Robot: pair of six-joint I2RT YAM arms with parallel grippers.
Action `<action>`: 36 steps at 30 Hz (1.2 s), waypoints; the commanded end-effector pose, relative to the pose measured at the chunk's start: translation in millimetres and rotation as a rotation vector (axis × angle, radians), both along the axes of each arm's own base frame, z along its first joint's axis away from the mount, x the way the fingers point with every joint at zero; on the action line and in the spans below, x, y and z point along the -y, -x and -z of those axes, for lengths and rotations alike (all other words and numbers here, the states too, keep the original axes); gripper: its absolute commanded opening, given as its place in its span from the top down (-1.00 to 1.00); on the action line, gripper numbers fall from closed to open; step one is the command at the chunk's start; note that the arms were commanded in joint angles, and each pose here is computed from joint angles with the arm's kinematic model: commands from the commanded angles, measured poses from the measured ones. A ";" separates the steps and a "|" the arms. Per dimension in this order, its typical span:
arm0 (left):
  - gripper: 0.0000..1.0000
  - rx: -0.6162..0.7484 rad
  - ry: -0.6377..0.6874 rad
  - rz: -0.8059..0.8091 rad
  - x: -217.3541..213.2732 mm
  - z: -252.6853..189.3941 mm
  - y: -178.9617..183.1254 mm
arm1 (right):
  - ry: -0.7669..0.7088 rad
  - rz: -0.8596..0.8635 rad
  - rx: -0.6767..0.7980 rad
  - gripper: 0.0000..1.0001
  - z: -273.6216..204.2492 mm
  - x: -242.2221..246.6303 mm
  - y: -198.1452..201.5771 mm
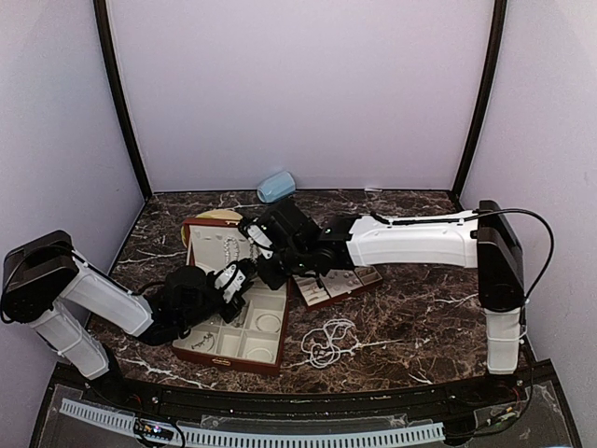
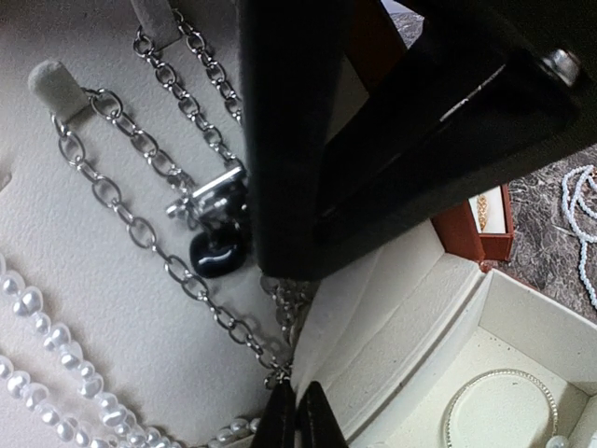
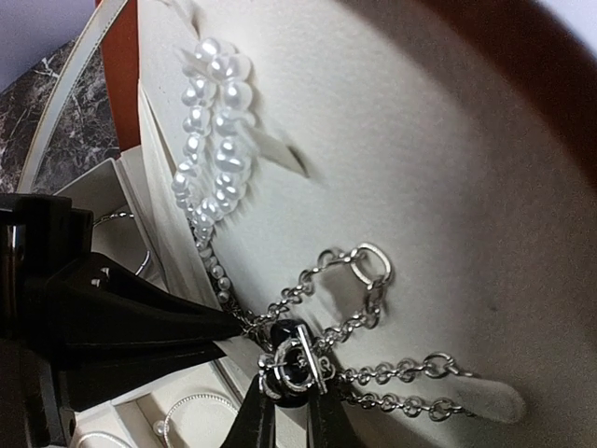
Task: Organize the mixed jewelry
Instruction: Adjust the necklace on the necklace hanger.
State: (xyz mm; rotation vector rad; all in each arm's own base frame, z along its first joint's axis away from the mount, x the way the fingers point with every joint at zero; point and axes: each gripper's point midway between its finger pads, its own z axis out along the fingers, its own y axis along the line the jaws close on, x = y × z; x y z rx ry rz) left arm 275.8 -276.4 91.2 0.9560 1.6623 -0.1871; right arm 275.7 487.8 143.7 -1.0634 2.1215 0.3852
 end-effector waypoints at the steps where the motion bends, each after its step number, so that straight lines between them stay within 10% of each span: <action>1: 0.91 0.019 0.083 0.025 8.1 -20.9 4.6 | 0.005 0.001 -0.021 0.93 8.3 4.1 -3.4; 36: 0.93 0.038 0.113 0.045 6.1 -26.3 11.1 | 0.016 0.022 -0.009 0.88 -9.4 17.5 -17.7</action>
